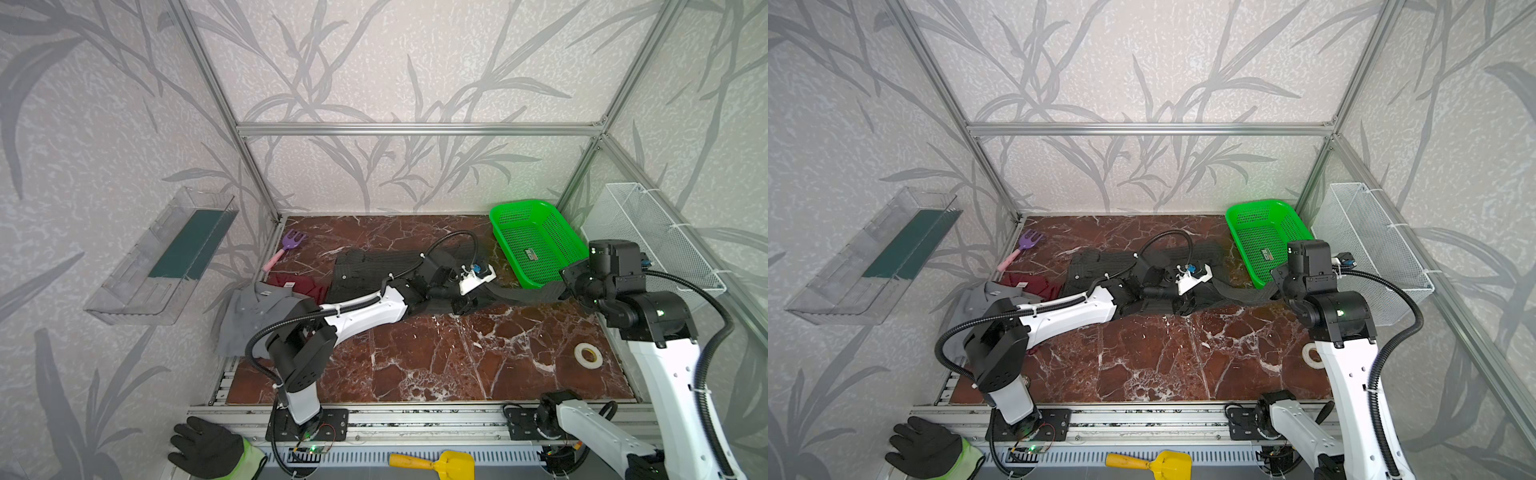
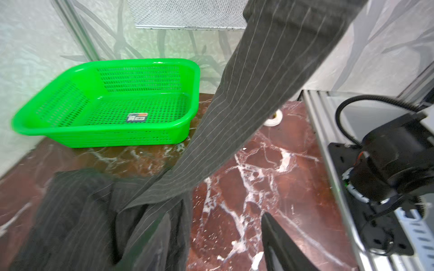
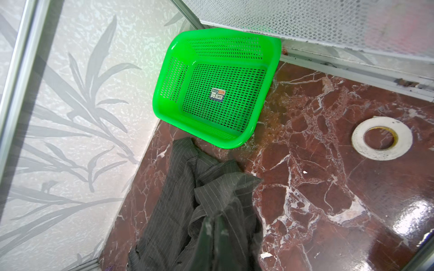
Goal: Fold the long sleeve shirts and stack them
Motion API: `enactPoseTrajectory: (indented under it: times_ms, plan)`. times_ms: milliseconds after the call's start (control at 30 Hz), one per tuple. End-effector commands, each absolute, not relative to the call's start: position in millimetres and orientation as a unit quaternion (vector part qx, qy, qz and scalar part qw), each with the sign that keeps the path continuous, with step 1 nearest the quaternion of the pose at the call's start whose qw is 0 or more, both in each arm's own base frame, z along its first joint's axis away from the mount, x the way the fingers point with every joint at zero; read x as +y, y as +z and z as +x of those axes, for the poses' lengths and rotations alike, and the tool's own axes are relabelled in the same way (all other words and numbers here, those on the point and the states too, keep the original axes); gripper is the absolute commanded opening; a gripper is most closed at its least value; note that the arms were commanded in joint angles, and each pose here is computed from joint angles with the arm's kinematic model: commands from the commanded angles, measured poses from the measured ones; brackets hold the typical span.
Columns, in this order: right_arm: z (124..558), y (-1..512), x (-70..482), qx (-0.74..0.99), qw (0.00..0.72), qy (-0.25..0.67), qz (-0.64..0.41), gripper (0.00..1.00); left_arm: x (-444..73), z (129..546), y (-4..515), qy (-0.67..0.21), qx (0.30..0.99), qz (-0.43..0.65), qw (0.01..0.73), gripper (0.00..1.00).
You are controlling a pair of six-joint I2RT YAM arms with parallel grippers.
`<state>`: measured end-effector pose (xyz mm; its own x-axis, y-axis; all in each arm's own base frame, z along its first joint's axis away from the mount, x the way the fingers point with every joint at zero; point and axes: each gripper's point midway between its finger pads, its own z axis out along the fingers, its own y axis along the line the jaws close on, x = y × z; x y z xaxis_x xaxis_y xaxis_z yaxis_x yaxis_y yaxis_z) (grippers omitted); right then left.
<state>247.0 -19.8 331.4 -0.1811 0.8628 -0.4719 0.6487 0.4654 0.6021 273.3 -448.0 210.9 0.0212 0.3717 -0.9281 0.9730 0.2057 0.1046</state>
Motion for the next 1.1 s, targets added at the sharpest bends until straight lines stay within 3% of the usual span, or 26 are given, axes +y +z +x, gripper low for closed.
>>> enactPoseTrajectory:
  times_ms: [0,133,467,900,1067]
  plan:
    - [247.9,345.2,-15.5,0.745,0.402,0.162,0.508,0.00,-442.1,287.9,208.5,-0.211,0.585,0.557,0.550,0.63]
    - [251.9,344.7,-12.3,0.744,0.392,0.170,0.514,0.00,-450.6,275.2,184.7,-0.118,0.547,0.589,0.583,0.63]
    - [251.5,346.1,-11.0,0.742,0.389,0.175,0.517,0.00,-477.0,273.1,172.2,-0.025,0.475,0.568,0.671,0.68]
    - [256.0,345.0,-1.8,0.745,0.375,0.198,0.514,0.00,-532.9,279.4,148.3,0.021,0.420,0.584,0.695,0.67]
    - [254.5,343.3,-0.3,0.746,0.373,0.202,0.514,0.00,-554.4,292.0,139.3,0.041,0.413,0.589,0.693,0.55]
